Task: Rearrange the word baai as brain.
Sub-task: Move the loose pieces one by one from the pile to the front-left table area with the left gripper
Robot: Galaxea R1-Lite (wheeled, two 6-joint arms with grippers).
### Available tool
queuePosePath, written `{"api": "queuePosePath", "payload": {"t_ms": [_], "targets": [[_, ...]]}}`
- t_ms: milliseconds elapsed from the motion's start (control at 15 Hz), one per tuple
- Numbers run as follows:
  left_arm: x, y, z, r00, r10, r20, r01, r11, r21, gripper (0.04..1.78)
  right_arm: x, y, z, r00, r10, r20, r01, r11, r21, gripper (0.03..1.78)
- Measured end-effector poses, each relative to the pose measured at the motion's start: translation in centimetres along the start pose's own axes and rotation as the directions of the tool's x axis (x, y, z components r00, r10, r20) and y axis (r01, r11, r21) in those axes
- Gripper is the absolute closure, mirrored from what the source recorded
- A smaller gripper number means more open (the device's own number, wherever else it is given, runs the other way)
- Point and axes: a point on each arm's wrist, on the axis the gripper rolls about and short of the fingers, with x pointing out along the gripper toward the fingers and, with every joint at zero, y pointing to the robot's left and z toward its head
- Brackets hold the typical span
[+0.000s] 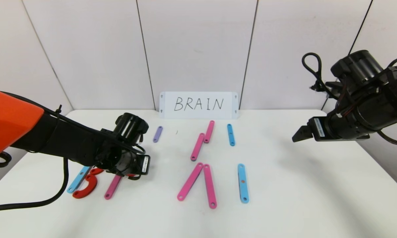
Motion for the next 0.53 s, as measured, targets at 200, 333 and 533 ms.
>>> {"api": "queuePosePath", "payload": {"t_ms": [200,333,533], "targets": [[-0.01,-0.17,-0.24,1.000,-0.002,-0.005,0.002,1.000,0.004,1.51,0.02,0.01,0.01,1.000,-0.001,0.000,0.001,1.000,0.000,0.07],[-0.03,-0.25,-0.34,1.000,-0.003,-0.007,0.003,1.000,0.002,1.51,0.02,0.02,0.03,1.000,0.000,0.000,0.000,1.000,0.000,0.07],[-0.04,-0.37,-0.41,1.000,-0.005,-0.008,0.005,1.000,0.003,1.51,-0.01,0.02,0.04,1.000,0.000,0.001,0.000,1.000,0.000,0.07]]}}
